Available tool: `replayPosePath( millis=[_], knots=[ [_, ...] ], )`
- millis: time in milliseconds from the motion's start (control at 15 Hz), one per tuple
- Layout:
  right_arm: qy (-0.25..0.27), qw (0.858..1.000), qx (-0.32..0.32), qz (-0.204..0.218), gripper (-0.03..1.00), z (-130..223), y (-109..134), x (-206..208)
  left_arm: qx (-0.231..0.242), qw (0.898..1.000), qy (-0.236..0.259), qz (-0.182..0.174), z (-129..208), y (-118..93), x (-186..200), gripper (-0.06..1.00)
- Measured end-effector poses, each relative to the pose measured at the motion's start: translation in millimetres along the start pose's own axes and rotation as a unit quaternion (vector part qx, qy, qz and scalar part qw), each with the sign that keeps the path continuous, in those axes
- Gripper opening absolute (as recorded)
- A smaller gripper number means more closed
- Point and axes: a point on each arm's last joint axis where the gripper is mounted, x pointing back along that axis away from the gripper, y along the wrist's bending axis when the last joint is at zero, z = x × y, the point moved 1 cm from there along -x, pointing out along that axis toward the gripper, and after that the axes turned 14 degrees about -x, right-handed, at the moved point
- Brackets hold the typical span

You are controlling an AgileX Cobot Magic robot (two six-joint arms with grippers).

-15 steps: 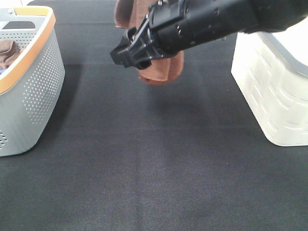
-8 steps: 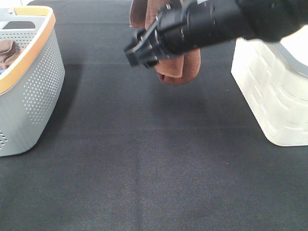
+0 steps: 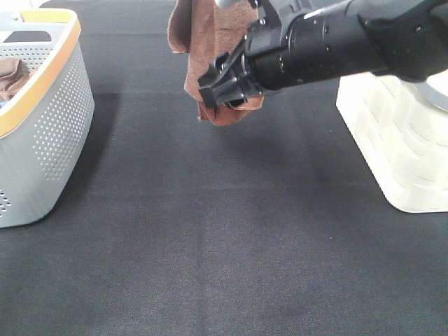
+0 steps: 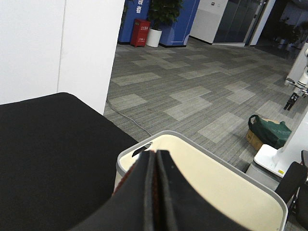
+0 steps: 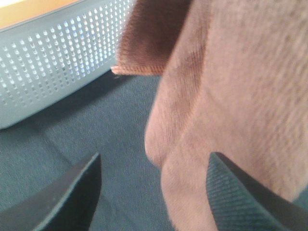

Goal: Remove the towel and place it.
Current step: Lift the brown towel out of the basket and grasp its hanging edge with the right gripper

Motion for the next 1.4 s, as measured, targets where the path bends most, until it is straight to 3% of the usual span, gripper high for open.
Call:
replayPosePath(
  millis=[600,867,1067,1400],
  knots=[
    [-0.058,0.996,-0.003,0.068,0.69,-12,-14,2,0.019,1.000,0.000,0.000,0,0,0,0.00],
    [-0.064,0.995,-0.002,0.077,0.68,-13,-16,2,0.020,1.000,0.000,0.000,0,0,0,0.00],
    [-0.078,0.991,0.014,0.108,0.64,-16,-21,4,0.020,1.000,0.000,0.000,0,0,0,0.00],
    [-0.064,0.991,0.027,0.116,0.62,-9,-24,-5,0.024,1.000,0.008,0.012,1,-2,0,0.00]
  ],
)
